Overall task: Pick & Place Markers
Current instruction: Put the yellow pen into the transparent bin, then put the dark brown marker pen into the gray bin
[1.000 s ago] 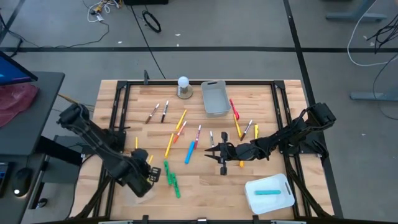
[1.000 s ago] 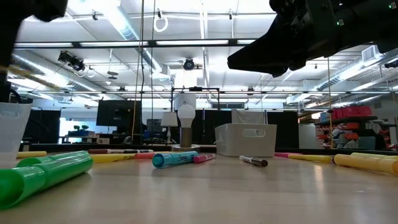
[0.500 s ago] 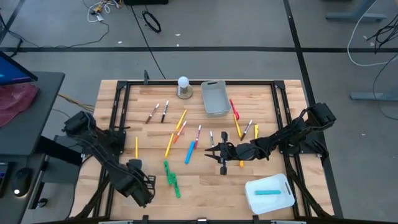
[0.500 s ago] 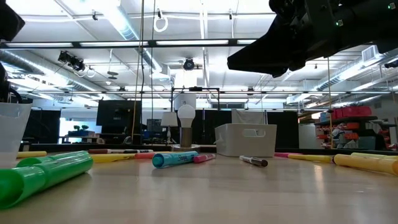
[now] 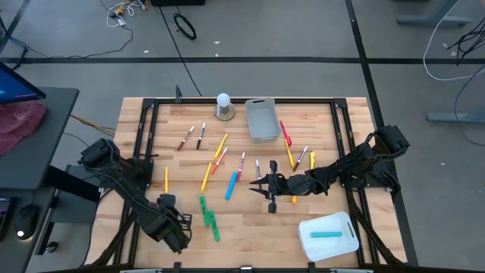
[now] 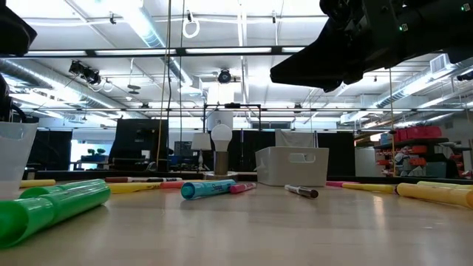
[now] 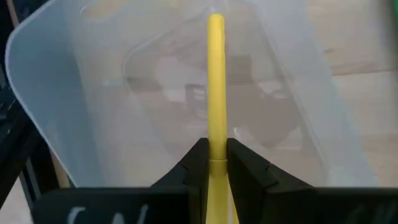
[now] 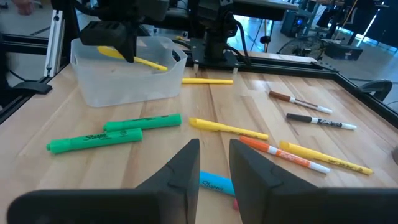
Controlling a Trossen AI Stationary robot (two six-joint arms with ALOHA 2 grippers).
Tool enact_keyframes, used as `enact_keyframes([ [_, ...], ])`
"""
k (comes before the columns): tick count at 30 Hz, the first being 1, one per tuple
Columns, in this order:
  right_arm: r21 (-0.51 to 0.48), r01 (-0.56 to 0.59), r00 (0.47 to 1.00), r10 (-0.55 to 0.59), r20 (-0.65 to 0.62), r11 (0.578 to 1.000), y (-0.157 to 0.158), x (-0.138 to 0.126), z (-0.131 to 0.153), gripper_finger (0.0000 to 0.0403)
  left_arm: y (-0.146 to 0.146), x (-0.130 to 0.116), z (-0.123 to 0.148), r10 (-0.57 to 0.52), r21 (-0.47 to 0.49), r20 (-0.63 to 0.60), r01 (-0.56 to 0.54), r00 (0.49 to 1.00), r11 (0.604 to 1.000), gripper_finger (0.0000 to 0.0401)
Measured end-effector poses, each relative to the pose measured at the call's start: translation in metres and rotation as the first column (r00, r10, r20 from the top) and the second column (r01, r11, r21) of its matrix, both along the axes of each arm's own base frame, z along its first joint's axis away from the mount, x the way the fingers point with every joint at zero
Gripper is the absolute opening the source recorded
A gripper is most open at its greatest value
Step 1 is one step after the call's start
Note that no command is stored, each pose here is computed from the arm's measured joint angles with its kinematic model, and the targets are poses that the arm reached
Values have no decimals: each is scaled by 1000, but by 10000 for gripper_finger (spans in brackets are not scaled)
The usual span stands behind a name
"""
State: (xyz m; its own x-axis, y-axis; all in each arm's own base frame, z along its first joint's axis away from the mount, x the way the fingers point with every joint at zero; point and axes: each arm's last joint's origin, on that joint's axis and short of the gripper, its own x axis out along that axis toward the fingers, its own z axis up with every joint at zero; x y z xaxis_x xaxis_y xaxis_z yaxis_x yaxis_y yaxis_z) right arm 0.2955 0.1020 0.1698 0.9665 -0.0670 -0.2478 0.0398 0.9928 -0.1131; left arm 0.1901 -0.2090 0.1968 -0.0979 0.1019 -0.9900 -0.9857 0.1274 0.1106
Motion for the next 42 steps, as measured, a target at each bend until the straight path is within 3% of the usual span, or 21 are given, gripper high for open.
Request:
enact_keyframes([
  [15,18,5,1000,-5,0,1000,0,0,0,89,8,-7,2,-56,111,-40,61,998,992,168],
  [20,18,5,1000,-5,-1,1000,0,0,0,89,13,-13,15,-90,107,-63,96,994,990,171],
  [25,18,5,1000,-5,0,1000,0,0,0,89,19,-11,41,-183,153,80,169,980,974,155],
  [29,10,3,1000,-3,-3,1000,0,0,0,89,23,-2,57,-353,366,267,244,897,898,142],
  [32,-83,8,998,-13,-58,996,-2,-4,-2,89,27,9,61,-506,574,323,260,800,777,135],
  [34,-108,46,997,-52,-60,993,-4,-8,5,89,32,17,63,-563,677,323,230,761,699,132],
  [36,-137,89,992,-101,-82,987,-8,-14,14,89,38,27,64,-590,733,302,214,749,646,131],
  [38,-137,105,986,-121,-113,985,-12,-23,22,89,47,38,64,-596,751,267,224,757,621,131],
  [42,-57,152,971,-160,-177,987,-19,-43,37,89,65,60,57,-615,773,155,292,773,563,131],
])
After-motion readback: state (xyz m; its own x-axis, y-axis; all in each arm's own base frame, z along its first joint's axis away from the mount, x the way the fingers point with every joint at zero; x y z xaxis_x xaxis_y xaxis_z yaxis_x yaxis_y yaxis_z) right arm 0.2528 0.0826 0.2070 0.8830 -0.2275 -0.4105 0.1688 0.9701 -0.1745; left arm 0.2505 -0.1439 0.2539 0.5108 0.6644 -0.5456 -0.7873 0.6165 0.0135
